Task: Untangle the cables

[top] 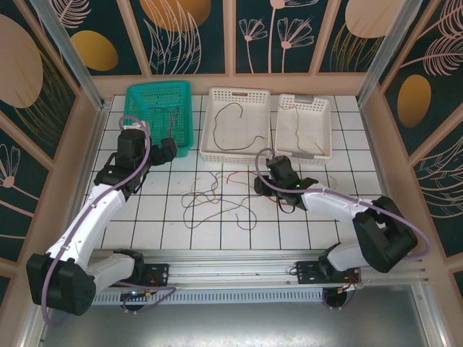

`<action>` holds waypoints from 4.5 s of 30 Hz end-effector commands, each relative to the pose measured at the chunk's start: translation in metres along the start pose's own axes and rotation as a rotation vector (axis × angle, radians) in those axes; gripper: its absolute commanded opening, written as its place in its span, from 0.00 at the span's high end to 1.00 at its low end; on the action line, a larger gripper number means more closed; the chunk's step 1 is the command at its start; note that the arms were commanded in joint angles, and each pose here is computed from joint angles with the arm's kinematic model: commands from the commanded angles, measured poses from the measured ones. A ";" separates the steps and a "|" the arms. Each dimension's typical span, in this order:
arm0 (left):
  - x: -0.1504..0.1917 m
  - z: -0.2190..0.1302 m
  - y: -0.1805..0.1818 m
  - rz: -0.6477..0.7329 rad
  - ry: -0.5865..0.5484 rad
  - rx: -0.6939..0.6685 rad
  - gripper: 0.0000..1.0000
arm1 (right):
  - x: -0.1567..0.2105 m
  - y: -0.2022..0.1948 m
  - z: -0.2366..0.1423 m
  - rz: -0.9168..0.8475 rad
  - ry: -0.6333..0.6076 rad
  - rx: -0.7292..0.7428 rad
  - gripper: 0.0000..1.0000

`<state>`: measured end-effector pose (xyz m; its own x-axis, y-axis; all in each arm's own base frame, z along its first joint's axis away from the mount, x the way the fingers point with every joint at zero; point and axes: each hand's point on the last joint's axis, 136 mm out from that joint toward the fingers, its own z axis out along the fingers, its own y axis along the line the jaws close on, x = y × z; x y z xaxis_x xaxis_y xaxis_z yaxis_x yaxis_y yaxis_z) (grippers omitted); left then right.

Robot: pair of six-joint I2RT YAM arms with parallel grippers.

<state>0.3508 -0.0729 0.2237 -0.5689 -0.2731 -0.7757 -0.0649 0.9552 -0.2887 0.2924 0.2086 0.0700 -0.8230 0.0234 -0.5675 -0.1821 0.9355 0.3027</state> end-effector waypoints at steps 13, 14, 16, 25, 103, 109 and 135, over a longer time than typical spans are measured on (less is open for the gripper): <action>0.004 -0.001 0.003 0.031 0.009 -0.025 0.02 | -0.013 -0.019 0.045 -0.029 0.058 0.092 0.50; 0.003 -0.002 0.003 0.030 0.008 -0.023 0.01 | -0.012 -0.021 0.047 -0.030 0.063 0.095 0.50; 0.003 -0.002 0.002 0.030 0.007 -0.020 0.01 | -0.009 -0.024 0.054 -0.026 0.078 0.099 0.51; 0.004 -0.002 0.001 0.037 0.011 -0.016 0.02 | 0.002 -0.026 0.067 -0.027 0.107 0.084 0.68; 0.135 -0.064 -0.208 0.103 0.250 0.971 0.29 | -0.133 0.172 -0.223 -0.200 -0.626 -0.864 1.00; 0.136 -0.061 -0.201 0.158 0.220 0.932 0.09 | -0.127 0.176 -0.224 -0.208 -0.599 -0.901 1.00; 0.117 -0.071 -0.168 0.099 0.075 0.795 1.00 | -0.169 0.103 -0.225 -0.001 -0.706 -0.597 1.00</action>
<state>0.2279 -0.2751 0.2338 -0.5850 -0.1231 -0.8017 0.6627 0.4973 -0.5599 0.2801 0.2555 0.3515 -0.4094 0.3275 -0.8515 -0.6747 0.5196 0.5243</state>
